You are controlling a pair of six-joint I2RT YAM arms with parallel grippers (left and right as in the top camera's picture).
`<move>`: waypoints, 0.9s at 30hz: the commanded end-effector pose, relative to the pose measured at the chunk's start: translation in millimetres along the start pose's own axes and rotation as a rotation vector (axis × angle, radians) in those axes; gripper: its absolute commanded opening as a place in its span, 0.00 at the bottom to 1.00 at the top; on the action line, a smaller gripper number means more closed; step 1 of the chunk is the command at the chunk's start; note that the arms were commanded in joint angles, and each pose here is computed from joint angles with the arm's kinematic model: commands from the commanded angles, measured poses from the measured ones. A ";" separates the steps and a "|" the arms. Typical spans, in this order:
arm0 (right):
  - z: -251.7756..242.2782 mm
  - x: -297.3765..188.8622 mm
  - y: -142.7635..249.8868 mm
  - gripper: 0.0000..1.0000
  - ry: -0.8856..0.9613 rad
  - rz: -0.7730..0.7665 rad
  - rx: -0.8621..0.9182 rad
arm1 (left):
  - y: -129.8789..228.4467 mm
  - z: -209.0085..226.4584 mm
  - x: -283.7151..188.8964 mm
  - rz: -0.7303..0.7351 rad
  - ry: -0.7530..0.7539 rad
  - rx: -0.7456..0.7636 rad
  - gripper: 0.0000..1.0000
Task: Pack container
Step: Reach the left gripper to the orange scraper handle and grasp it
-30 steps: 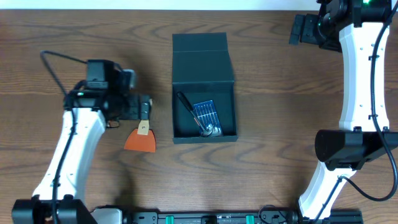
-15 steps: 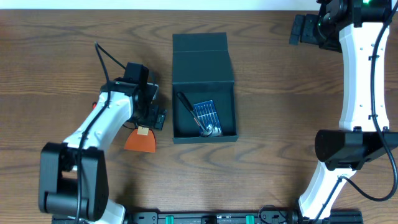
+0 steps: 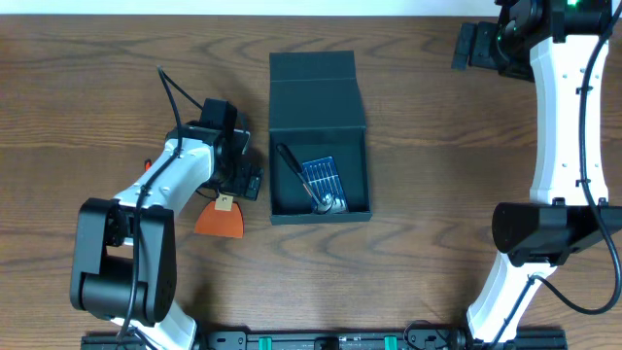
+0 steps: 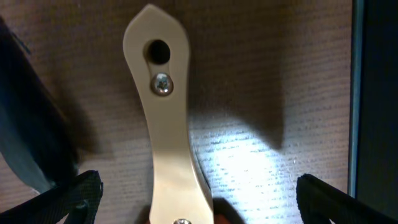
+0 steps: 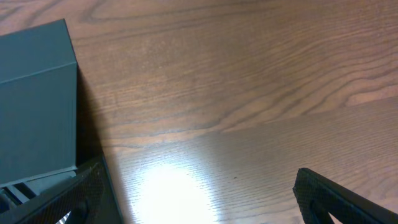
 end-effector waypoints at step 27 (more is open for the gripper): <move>-1.8 -7.1 -1.5 0.99 -0.009 -0.018 0.017 | 2.2 1.7 24.3 0.063 0.000 -0.013 0.98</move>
Point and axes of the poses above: each gripper's point midway between its finger pads, its own x axis out along the fingers, its own z axis along the line the jaws close on, y = z × x, the point moved 9 cm from there along -x, back along the fingers, and after that the axes turned 15 degrees about x, right-handed, at the moved point
